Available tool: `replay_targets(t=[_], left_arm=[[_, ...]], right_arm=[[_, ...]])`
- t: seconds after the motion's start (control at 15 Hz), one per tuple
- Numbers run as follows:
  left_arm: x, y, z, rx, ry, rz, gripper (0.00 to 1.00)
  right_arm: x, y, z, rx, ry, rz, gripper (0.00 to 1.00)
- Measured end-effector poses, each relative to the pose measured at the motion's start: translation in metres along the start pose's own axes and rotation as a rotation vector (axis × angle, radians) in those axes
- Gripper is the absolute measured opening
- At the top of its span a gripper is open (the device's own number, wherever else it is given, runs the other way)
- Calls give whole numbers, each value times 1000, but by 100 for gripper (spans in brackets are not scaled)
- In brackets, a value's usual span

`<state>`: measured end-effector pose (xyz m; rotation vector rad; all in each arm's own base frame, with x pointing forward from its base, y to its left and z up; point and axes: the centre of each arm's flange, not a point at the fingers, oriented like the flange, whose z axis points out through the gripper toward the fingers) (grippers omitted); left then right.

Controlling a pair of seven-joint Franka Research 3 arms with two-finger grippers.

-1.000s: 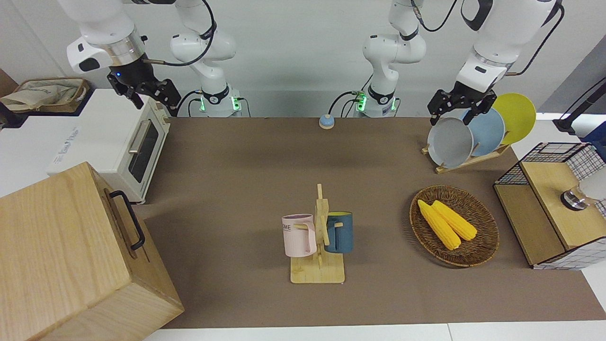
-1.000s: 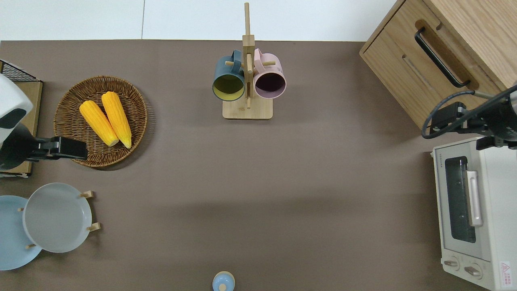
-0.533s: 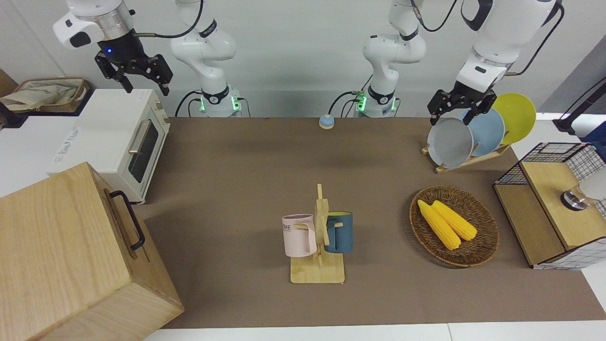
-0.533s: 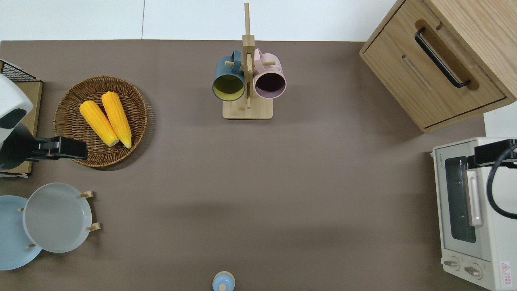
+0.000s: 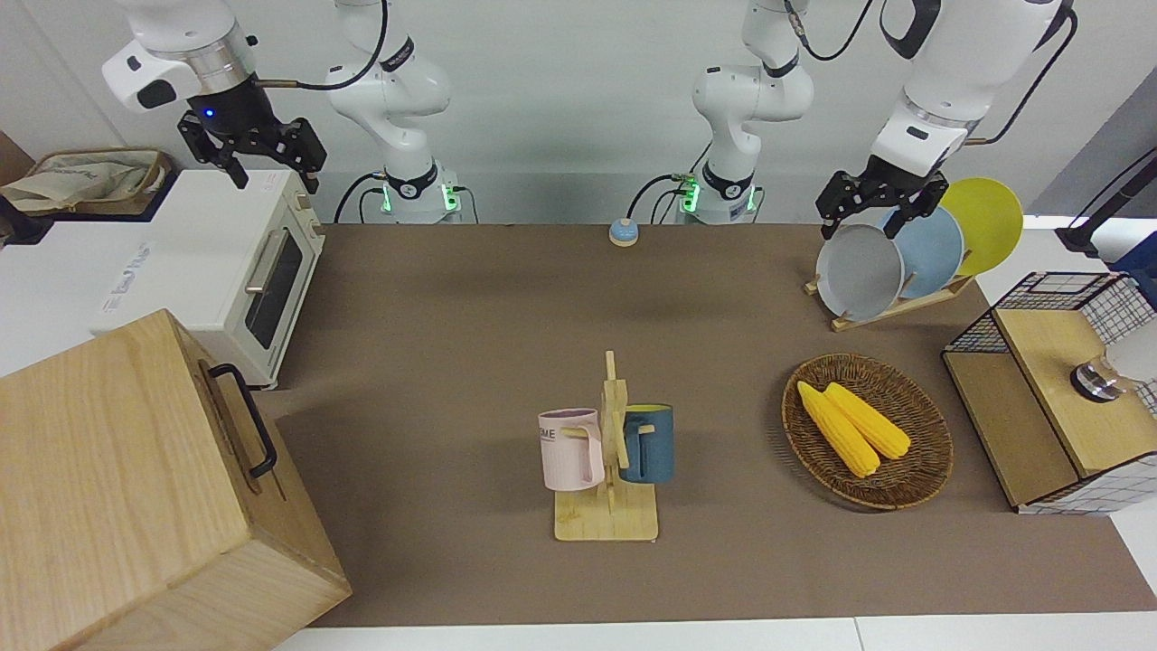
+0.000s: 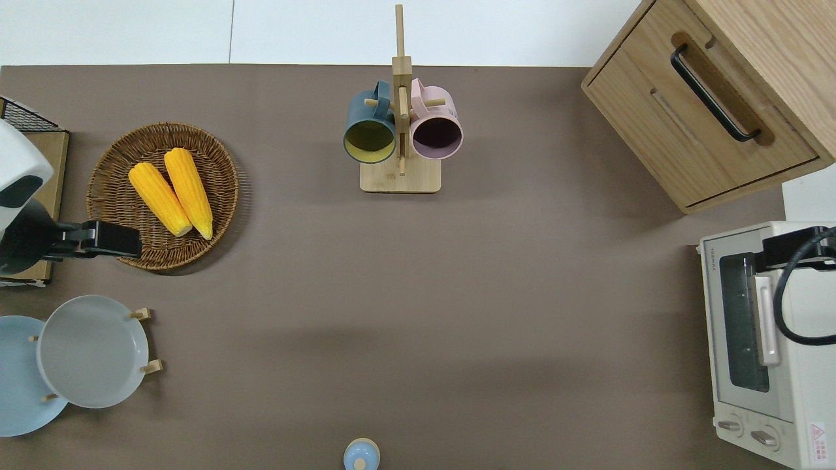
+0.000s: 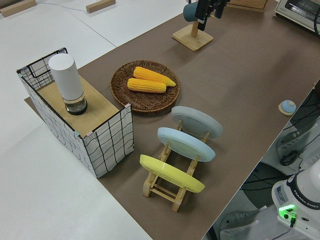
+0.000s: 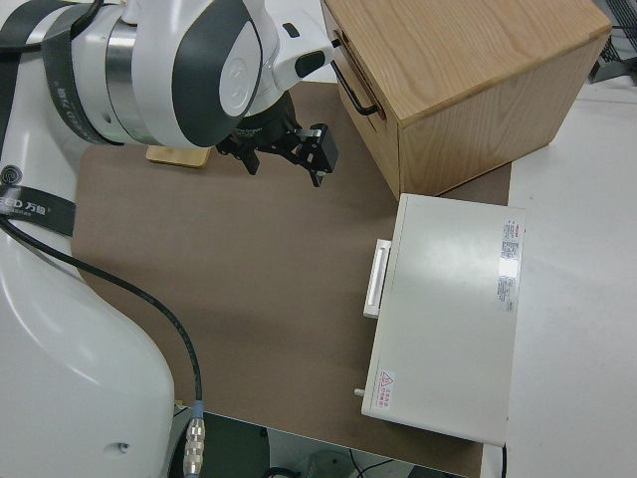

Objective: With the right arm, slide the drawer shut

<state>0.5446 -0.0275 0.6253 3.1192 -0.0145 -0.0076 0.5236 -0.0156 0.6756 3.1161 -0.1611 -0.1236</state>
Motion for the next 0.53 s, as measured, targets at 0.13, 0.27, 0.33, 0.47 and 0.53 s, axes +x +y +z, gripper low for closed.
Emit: replay_targets(t=[0.13,0.27,0.33,0.47,0.53], left_arm=[[0,0,0,0,0,0,100],[0,0,0,0,0,0,99],[0,0,0,0,0,0,100],[0,0,0,0,0,0,100],[0,0,0,0,0,0,100]], right_arm=[[-1,-8,0,-1,1,-16,99],[-1,-10,0,-1,2,-19,99],[-1,-10,0,-1,2,-19,99],[-1,-10,0,-1,2,-19,99],[-1,-10,0,-1,2,-19,99]])
